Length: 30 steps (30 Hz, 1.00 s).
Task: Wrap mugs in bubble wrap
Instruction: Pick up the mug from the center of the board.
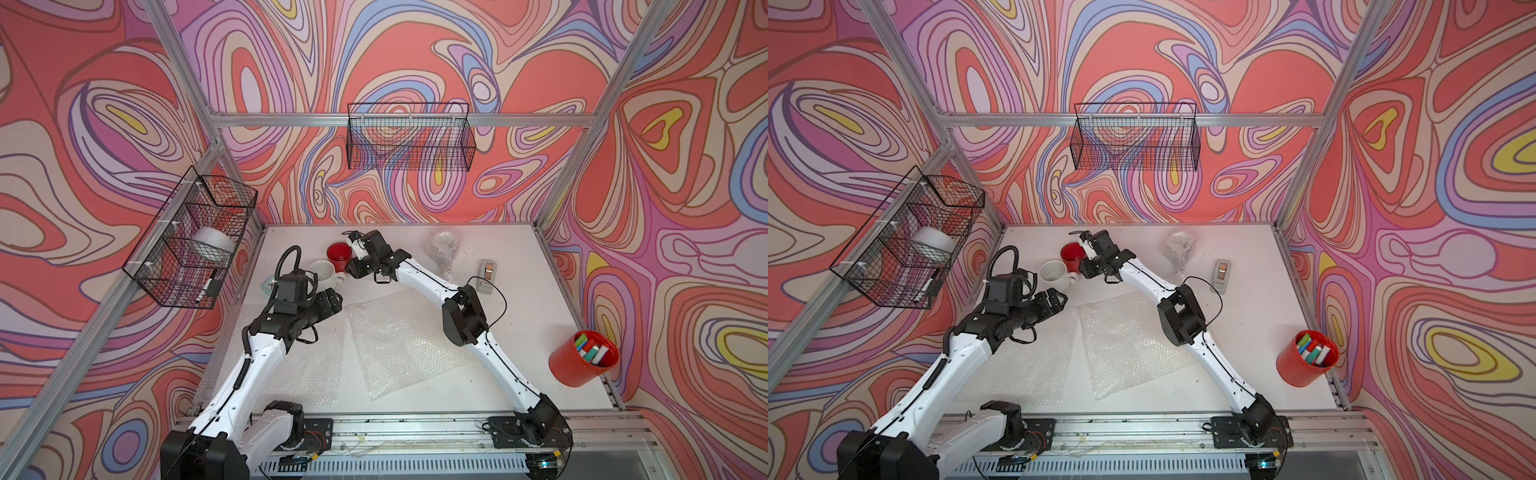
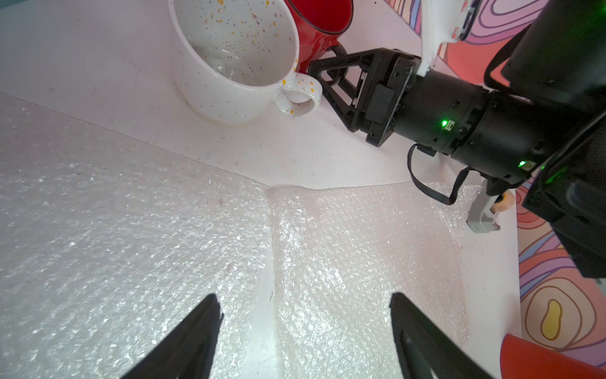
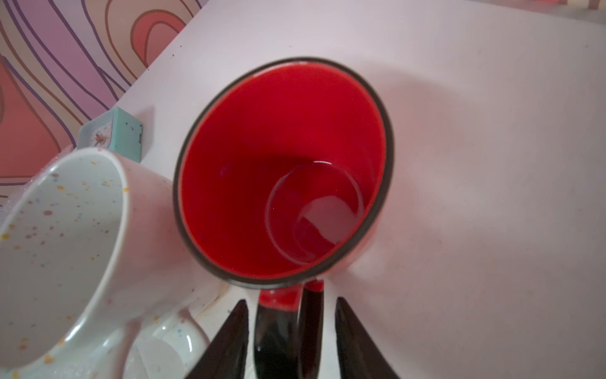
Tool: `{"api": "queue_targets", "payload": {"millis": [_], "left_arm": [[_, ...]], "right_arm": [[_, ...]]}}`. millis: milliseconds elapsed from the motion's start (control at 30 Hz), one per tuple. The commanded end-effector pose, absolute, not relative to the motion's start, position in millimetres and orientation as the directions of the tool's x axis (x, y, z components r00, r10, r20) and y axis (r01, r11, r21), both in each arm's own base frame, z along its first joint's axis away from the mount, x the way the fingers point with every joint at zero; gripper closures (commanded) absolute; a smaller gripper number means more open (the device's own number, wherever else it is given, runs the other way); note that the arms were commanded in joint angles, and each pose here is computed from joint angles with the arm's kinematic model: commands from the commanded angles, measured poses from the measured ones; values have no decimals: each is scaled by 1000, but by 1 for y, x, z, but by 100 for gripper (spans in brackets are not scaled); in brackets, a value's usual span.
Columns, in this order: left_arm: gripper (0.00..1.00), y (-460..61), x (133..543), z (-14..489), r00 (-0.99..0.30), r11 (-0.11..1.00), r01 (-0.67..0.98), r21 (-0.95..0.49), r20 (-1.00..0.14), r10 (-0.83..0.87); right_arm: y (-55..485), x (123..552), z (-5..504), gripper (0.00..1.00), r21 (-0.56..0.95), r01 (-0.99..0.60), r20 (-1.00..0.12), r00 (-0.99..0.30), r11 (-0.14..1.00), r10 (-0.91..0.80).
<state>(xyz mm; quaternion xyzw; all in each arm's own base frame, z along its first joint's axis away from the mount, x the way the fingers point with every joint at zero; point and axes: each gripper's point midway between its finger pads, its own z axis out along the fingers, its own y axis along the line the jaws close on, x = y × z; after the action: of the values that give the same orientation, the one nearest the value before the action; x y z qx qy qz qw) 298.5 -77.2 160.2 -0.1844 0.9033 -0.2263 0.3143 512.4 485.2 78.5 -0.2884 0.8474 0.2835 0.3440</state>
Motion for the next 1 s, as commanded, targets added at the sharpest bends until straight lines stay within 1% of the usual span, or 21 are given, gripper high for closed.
{"api": "queue_targets", "payload": {"millis": [0,200,300,400,467,500,567,633,767,800,867,967], "left_arm": [[16,-77,296,166,-733,825,-197,-530,-479,-483],[17,-77,295,166,-735,824,-199,-531,-475,-484],[17,-78,295,166,-737,821,-197,-535,-472,-484],[16,-82,297,164,-747,819,-189,-542,-463,-478],[16,-89,298,160,-759,819,-177,-546,-454,-467],[16,-93,299,158,-765,822,-170,-543,-453,-457],[17,-106,298,151,-787,830,-149,-537,-443,-428],[22,-119,298,141,-808,838,-132,-529,-433,-400],[36,-153,294,123,-848,852,-74,-519,-417,-328],[39,-160,294,118,-856,855,-65,-514,-412,-313],[48,-174,291,104,-880,869,-58,-491,-385,-277],[59,-183,287,82,-905,890,-68,-450,-347,-245]], "right_arm": [[491,513,69,62,274,-693,-751,-587,666,-302],[490,516,73,73,254,-696,-761,-573,672,-305],[487,517,87,80,233,-699,-775,-553,676,-306],[480,521,112,89,200,-687,-797,-529,698,-292],[471,522,136,98,173,-673,-816,-507,719,-278],[467,523,147,100,164,-664,-823,-499,729,-270],[451,524,166,100,146,-633,-831,-495,760,-253],[433,523,189,100,143,-598,-844,-490,788,-219],[392,505,217,100,122,-528,-848,-496,840,-188],[383,500,220,100,114,-514,-846,-499,850,-188],[363,483,226,100,100,-484,-839,-511,869,-189],[336,462,229,100,86,-440,-826,-533,894,-183]]}}
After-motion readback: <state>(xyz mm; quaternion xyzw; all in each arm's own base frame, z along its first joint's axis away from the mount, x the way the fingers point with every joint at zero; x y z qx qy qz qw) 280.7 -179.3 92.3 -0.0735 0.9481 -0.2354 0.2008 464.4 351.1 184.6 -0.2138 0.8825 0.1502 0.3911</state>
